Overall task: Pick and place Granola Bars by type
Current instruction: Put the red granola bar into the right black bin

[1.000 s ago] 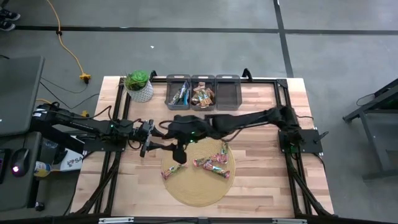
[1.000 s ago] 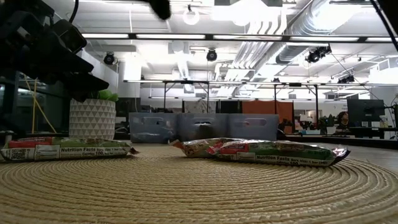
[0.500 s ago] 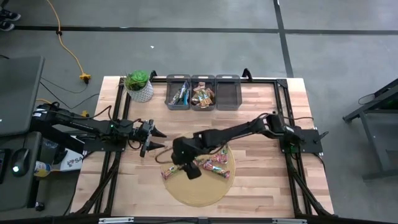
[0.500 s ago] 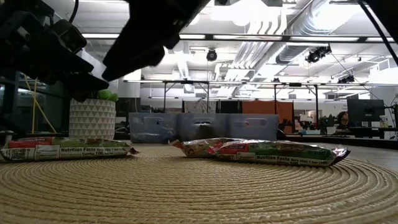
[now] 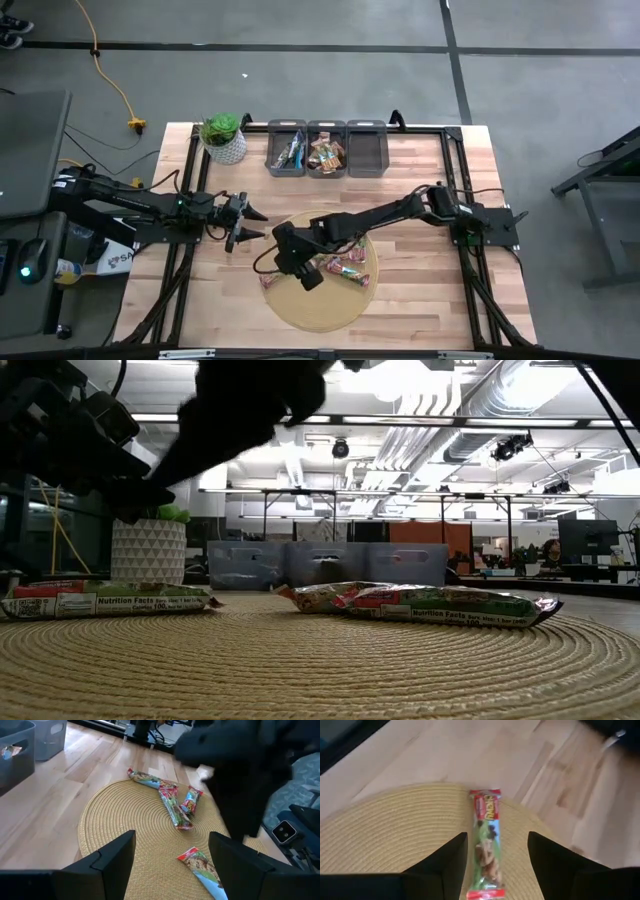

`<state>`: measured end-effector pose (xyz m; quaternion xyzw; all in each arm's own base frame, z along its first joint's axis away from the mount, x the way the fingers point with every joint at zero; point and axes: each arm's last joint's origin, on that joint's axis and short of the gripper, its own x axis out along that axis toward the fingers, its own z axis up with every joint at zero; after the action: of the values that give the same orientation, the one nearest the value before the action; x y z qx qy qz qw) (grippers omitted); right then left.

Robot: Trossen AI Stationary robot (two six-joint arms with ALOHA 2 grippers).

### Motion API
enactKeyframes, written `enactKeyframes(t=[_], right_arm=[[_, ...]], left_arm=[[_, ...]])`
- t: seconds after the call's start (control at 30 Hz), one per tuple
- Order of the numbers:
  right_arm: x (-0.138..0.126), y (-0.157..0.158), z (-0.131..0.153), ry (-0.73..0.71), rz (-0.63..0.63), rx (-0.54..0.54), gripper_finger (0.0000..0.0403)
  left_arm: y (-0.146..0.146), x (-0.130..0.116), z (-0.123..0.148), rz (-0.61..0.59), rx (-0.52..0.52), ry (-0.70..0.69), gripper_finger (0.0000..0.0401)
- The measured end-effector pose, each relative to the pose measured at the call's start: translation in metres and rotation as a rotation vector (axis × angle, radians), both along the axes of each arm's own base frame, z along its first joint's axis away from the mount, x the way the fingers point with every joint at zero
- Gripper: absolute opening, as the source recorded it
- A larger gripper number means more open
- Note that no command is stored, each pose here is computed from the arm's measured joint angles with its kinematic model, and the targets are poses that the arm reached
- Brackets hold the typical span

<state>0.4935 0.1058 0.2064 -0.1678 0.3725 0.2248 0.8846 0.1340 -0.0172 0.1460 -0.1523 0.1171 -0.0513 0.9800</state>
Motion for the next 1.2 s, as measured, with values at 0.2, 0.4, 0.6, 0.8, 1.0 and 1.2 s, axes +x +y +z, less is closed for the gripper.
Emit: enactKeyframes(t=[0.2,0.4,0.6,0.8,1.0,1.2], right_arm=[[0.004,0.002,-0.028,0.073,0.035,0.045,0.0193],[0.007,0.001,-0.043,0.095,0.041,0.033,0.0193],[0.012,-0.013,-0.043,0.078,0.009,0.024,0.0193],[0.014,-0.022,-0.050,0.094,0.013,0.047,0.0193],[0.015,-0.019,-0.059,0.101,0.043,0.062,0.0193],[0.015,-0.017,-0.058,0.092,0.052,0.059,0.0193]], left_arm=[[0.000,0.000,-0.001,0.000,0.001,0.006,0.0248],[0.000,0.000,-0.001,0.000,0.001,0.005,0.0248],[0.000,0.000,-0.001,0.000,0.001,0.009,0.0248],[0.000,0.000,-0.002,0.000,0.003,0.021,0.0248],[0.000,-0.001,-0.003,0.000,0.004,0.029,0.0248],[0.000,-0.001,-0.003,0.000,0.004,0.032,0.0248]])
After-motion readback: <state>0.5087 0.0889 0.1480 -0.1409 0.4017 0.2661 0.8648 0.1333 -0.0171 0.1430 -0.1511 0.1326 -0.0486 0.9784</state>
